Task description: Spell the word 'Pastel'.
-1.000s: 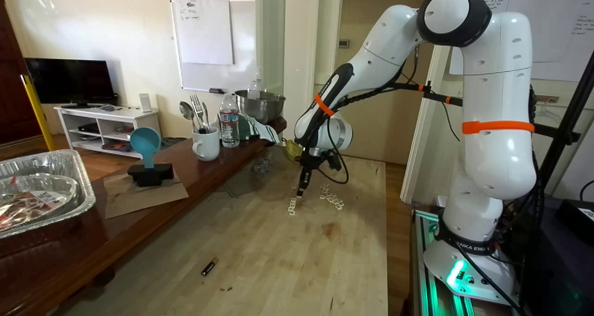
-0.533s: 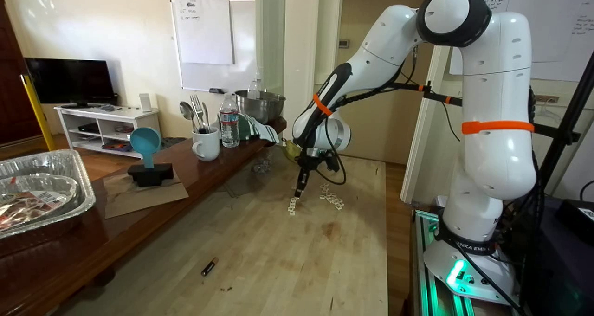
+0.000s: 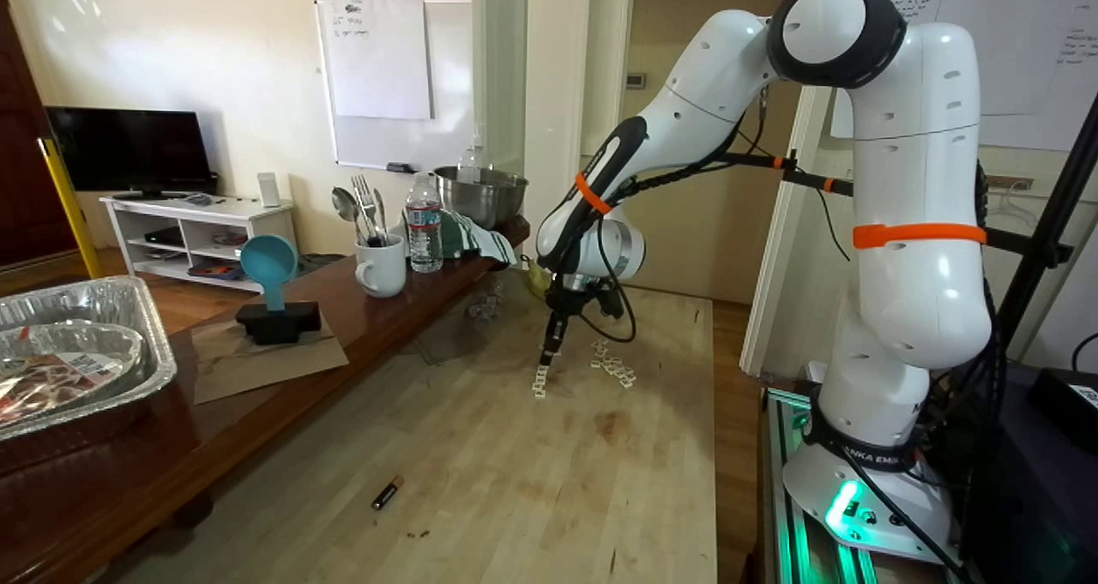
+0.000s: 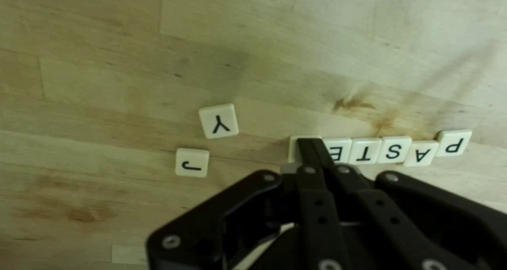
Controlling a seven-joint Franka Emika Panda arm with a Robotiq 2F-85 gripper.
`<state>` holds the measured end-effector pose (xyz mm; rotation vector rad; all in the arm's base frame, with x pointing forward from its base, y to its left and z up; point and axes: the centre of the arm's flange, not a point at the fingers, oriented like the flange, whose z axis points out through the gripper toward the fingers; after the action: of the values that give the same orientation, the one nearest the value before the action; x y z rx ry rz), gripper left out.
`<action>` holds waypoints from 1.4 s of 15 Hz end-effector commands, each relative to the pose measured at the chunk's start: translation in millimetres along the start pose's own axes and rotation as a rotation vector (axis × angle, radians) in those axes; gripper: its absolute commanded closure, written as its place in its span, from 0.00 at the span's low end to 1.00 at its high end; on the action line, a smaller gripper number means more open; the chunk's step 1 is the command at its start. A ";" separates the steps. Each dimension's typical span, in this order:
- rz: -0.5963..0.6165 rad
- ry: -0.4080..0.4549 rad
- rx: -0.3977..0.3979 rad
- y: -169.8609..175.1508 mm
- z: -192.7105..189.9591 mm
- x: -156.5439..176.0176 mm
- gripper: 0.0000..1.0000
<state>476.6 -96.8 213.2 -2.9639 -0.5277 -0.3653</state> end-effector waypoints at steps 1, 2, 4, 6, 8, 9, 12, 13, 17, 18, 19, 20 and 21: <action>0.012 -0.037 0.030 -3.3 24.4 -0.3 1.00; 0.011 -0.037 0.029 -3.4 23.9 0.0 1.00; 0.012 -0.035 0.024 -3.1 20.9 -0.2 1.00; 0.009 -0.029 0.014 -3.7 15.1 -0.5 1.00; 0.007 -0.023 0.005 -4.5 9.4 -0.4 1.00; 0.005 -0.020 0.003 -4.7 7.8 -0.2 1.00; 0.003 -0.010 -0.003 -4.9 3.1 0.2 1.00; 0.003 -0.007 -0.005 -5.1 1.8 0.0 1.00; 0.001 0.004 -0.008 -5.8 -2.5 0.4 1.00; 0.000 0.007 -0.009 -6.0 -3.6 0.5 1.00; 0.003 0.011 -0.008 -5.8 -4.9 0.9 1.00; 0.002 0.013 -0.010 -5.8 -5.9 1.2 1.00; 0.002 0.016 -0.013 -5.8 -7.0 1.6 1.00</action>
<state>478.1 -94.9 215.5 -2.9622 -0.5352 -0.3720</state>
